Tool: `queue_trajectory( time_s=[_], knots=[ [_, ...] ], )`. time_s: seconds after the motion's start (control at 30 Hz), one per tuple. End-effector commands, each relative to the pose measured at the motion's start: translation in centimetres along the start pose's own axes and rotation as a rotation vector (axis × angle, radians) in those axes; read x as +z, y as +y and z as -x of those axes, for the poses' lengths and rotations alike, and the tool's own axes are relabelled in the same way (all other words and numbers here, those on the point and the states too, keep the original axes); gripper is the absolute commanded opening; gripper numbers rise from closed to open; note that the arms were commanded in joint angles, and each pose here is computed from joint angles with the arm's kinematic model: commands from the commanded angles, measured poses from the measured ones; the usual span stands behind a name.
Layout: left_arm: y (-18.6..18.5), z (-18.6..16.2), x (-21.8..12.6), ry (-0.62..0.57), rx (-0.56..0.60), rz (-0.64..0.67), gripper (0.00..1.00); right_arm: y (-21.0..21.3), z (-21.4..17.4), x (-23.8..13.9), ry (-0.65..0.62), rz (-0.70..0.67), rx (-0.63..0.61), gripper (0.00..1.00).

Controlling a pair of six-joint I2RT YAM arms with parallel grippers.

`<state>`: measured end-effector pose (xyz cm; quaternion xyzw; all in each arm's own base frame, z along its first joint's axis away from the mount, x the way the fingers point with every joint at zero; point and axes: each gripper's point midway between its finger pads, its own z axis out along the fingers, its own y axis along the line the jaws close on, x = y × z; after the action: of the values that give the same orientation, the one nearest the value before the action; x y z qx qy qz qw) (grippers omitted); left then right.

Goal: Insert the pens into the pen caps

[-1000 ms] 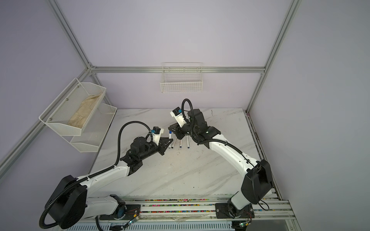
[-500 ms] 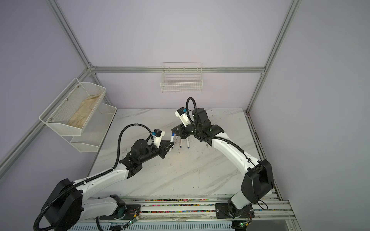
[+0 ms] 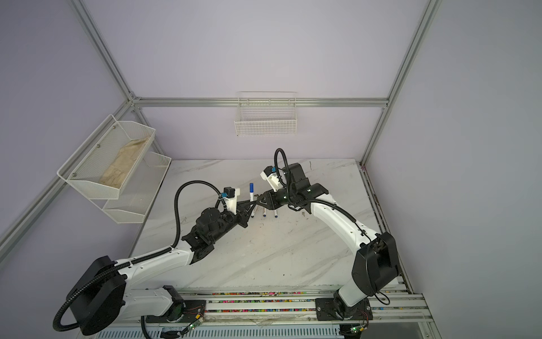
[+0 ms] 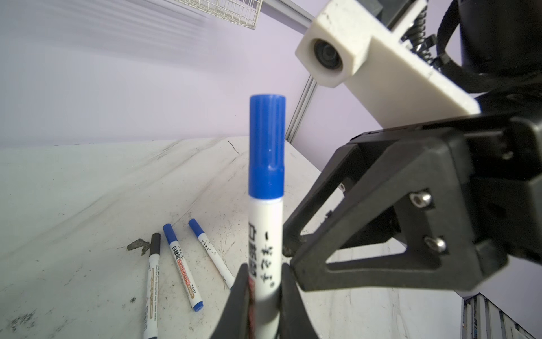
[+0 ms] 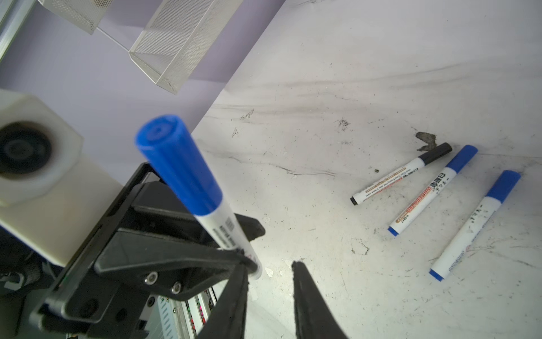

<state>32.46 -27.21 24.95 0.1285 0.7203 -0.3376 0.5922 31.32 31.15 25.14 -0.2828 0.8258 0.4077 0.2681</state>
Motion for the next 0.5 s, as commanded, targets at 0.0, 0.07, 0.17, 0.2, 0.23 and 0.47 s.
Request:
queue_trajectory(
  time_s=[0.0, 0.07, 0.17, 0.2, 0.23, 0.47],
  knots=[
    [-0.4, 0.0, -0.1, -0.038, -0.012, -0.014, 0.00, 1.6, 1.4, -1.4, -0.054, 0.036, -0.040, 0.33],
    [-0.2, -0.5, 0.0, -0.027, -0.017, -0.008, 0.00, 2.8, 2.7, -2.5, -0.120, 0.060, -0.085, 0.34],
    [-0.3, -1.0, 0.1, -0.015, -0.018, -0.010, 0.00, 3.8, 3.7, -3.6, -0.175, 0.071, -0.114, 0.36],
    [-0.4, -1.0, 0.1, -0.014, -0.018, -0.011, 0.00, 4.1, 3.9, -3.8, -0.184, 0.079, -0.120, 0.37],
    [-0.5, -1.1, 0.1, -0.012, -0.019, -0.013, 0.00, 4.2, 4.1, -3.9, -0.190, 0.087, -0.117, 0.37],
    [-1.4, -1.0, 0.2, -0.012, -0.016, -0.038, 0.00, 3.4, 5.3, -3.0, -0.212, 0.072, -0.098, 0.37]
  ],
)
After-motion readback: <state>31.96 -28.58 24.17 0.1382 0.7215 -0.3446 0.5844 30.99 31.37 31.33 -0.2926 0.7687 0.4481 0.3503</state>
